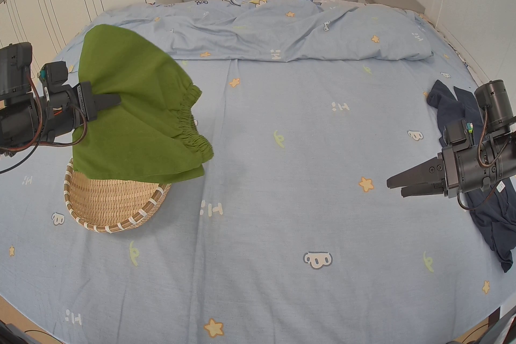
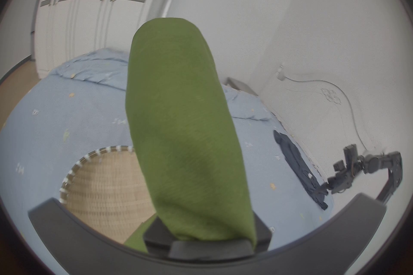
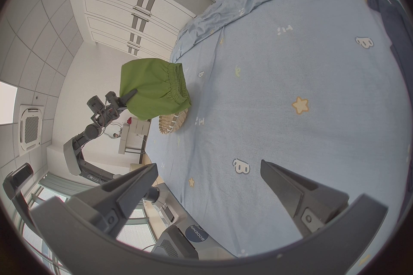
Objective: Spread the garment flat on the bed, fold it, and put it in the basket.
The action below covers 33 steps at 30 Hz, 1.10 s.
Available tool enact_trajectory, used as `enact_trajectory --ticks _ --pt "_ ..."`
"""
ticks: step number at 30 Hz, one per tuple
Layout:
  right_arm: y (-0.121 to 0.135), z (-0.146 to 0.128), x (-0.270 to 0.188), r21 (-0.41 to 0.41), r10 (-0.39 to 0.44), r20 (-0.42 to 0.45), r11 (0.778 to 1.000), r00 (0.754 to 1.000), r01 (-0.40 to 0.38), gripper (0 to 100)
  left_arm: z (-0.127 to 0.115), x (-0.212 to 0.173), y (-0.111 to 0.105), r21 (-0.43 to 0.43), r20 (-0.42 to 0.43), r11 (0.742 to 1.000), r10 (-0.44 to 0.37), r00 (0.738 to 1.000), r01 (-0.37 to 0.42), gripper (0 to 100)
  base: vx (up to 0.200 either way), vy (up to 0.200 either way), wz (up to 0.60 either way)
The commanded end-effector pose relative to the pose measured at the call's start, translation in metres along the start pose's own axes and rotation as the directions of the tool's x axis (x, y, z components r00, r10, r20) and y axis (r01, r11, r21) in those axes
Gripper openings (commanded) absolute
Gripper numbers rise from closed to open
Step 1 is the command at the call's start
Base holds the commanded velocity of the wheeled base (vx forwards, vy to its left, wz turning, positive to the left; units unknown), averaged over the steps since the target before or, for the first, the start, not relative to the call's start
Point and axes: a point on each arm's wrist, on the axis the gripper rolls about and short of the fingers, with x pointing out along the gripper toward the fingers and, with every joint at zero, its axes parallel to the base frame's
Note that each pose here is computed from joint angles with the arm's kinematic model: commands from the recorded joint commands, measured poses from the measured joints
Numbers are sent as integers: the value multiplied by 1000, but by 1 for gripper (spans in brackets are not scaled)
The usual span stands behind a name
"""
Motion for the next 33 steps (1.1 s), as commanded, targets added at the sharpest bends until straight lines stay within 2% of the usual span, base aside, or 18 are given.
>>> enact_trajectory --ticks 1,6,10,13,19,22,24,25,27,32,33 --pt "-1 -1 3 4 1 -11 1000 1000 -1 100 -16 7 44 -101 -61 986 128 990 -134 0 0 0 0" --pt "3 -3 4 -6 11 -21 1000 1000 -11 100 -38 10 79 -170 -138 956 217 966 -239 0 0 0 0" --pt "4 -5 5 -9 15 -27 1000 1000 -15 100 -55 17 89 -191 -196 946 225 954 -262 0 0 0 0" --pt "5 -5 4 -12 16 -22 1000 1000 -16 100 -81 39 108 -218 -291 929 232 928 -301 0 0 0 0" --pt "8 -6 2 -19 19 -19 1000 1000 -19 100 -110 67 128 -249 -410 903 228 883 -349 0 0 0 0" --pt "8 -6 2 -18 19 -20 1000 1000 -19 100 -113 76 132 -270 -457 882 236 857 -387 0 0 0 0" --pt "8 -6 2 -19 19 -19 1000 1000 -19 100 -112 79 129 -266 -487 876 238 840 -403 0 0 0 0" --pt "8 -6 2 -19 19 -19 1000 1000 -19 100 -112 79 129 -266 -487 876 238 840 -403 0 0 0 0" --pt "7 -5 3 -17 19 -21 1000 1000 -19 100 -110 80 130 -263 -521 865 245 817 -427 0 0 0 0" --pt "7 -5 3 -16 18 -22 1000 1000 -19 100 -108 77 126 -260 -525 867 243 816 -425 0 0 0 0" --pt "7 -5 3 -16 18 -22 1000 1000 -19 100 -108 76 126 -259 -525 867 244 816 -426 100 0 0 0"
